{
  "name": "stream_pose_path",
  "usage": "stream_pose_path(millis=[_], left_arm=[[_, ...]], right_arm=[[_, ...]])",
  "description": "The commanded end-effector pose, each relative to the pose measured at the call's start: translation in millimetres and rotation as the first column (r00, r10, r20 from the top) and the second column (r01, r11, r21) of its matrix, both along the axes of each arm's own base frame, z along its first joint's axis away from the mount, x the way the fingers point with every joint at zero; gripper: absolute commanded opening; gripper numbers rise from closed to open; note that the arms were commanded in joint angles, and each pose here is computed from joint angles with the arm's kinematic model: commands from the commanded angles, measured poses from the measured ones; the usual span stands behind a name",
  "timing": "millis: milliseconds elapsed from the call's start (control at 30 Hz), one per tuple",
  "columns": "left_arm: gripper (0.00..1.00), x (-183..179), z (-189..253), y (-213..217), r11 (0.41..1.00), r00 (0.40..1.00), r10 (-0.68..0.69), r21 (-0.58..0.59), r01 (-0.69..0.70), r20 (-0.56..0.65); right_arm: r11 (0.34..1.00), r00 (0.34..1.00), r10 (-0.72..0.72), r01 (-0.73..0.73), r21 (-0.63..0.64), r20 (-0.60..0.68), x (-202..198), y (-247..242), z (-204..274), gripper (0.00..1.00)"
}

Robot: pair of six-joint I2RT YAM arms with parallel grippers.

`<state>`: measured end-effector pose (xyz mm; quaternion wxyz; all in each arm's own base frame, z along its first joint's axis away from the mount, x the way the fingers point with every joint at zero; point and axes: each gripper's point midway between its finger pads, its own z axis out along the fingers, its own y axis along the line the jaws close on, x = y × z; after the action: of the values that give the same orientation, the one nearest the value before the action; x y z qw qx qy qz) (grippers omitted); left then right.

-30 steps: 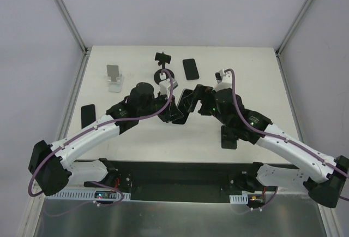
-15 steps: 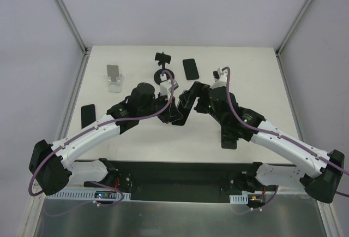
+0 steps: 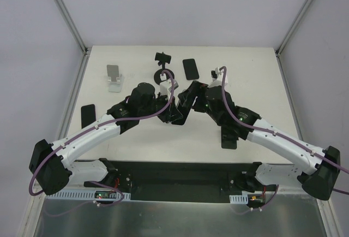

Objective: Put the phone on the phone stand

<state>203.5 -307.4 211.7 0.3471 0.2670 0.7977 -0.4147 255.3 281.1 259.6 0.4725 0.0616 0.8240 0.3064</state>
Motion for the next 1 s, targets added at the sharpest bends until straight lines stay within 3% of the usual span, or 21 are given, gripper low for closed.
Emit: stream_pose_path(millis=[0,133,600,700,733,800,833,933,967], left_arm=[[0.0,7,38,-11,0.997,0.994,-0.017,-0.072,0.026,0.11],[0.0,6,38,-11,0.997,0.993,-0.02,-0.071,0.028,0.113],[0.0,7,38,-12,0.997,0.993,-0.018,-0.068,0.026,0.12],[0.0,7,38,-12,0.998,0.993,-0.016,-0.066,0.024,0.121],[0.0,5,34,-11,0.998,0.994,-0.021,-0.051,0.026,0.107],[0.0,5,36,-11,0.998,0.993,-0.026,-0.049,0.032,0.112],[0.05,6,35,-11,0.999,0.993,-0.029,-0.041,0.034,0.112],[0.59,4,38,-8,0.999,0.992,-0.026,-0.039,0.031,0.121],[0.65,5,39,-7,0.999,0.993,-0.017,-0.041,0.022,0.121]], right_arm=[[0.998,0.999,-0.014,0.011,0.067,0.042,7,8,24,0.91],[0.997,0.999,-0.01,0.007,0.073,0.045,9,11,25,0.83],[0.998,0.999,-0.002,0.0,0.062,0.034,9,13,21,0.81],[0.998,1.0,0.008,-0.009,0.058,0.031,8,14,19,0.68],[0.999,1.0,0.01,-0.012,0.053,0.03,8,14,18,0.5],[0.999,0.999,0.009,-0.01,0.041,0.036,8,11,16,0.23],[0.999,0.999,0.007,-0.008,0.034,0.039,8,9,14,0.01],[1.0,0.997,0.014,-0.013,-0.015,0.08,6,-1,16,0.01],[1.0,0.995,0.022,-0.02,-0.023,0.1,3,-6,22,0.0]])
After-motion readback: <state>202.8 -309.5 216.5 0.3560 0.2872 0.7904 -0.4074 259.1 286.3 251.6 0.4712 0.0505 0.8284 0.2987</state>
